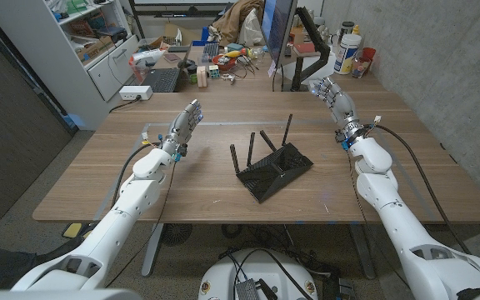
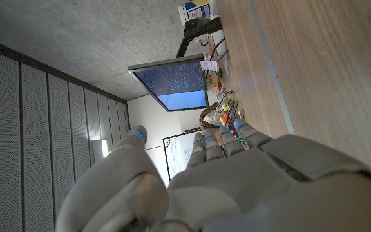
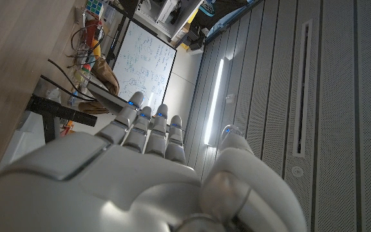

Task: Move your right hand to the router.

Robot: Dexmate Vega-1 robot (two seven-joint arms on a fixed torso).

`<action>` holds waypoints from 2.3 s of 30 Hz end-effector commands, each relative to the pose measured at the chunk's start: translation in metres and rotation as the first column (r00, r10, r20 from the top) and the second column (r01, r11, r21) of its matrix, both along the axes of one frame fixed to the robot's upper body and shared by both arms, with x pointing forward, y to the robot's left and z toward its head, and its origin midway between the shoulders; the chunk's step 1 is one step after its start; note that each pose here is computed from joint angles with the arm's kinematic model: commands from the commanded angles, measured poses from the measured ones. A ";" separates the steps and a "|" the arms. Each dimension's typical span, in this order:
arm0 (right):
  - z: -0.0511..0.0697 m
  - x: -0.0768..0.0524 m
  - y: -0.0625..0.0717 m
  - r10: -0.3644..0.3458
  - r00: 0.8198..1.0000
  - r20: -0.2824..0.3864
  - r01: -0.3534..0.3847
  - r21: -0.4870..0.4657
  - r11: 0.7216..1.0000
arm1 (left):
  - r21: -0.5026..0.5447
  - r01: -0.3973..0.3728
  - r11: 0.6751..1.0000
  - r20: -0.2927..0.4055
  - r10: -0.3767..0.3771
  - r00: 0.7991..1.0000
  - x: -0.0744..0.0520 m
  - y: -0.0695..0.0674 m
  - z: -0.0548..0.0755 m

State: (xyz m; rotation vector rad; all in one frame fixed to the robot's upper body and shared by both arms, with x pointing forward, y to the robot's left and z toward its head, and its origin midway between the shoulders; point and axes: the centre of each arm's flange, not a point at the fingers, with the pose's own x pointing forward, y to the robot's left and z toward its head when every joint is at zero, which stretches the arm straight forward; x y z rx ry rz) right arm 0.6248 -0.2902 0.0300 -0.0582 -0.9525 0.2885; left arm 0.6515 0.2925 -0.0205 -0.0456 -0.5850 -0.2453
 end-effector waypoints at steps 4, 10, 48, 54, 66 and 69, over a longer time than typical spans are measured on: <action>0.009 -0.005 0.006 -0.007 0.995 0.096 0.004 0.032 0.999 | 0.011 0.005 1.000 -0.012 -0.004 1.000 0.004 -0.002 0.000; 0.013 -0.008 0.007 -0.005 0.993 0.119 0.002 0.027 1.000 | 0.010 0.005 1.000 -0.014 -0.005 1.000 0.005 -0.002 -0.001; 0.032 -0.036 0.022 0.028 0.959 0.283 -0.018 -0.038 0.999 | 0.034 0.008 0.999 -0.011 -0.008 1.000 0.005 0.000 0.008; 0.037 -0.044 0.025 0.054 0.946 0.321 -0.037 -0.059 0.998 | 0.034 -0.001 0.999 -0.003 0.001 1.000 0.002 0.001 0.011; 0.038 -0.048 0.028 0.073 0.937 0.343 -0.048 -0.080 0.996 | 0.033 0.000 0.999 -0.009 0.001 1.000 0.001 -0.001 0.010; 0.038 -0.050 0.027 0.074 0.934 0.351 -0.046 -0.088 0.995 | 0.035 -0.001 0.999 -0.010 0.002 1.000 0.001 -0.001 0.010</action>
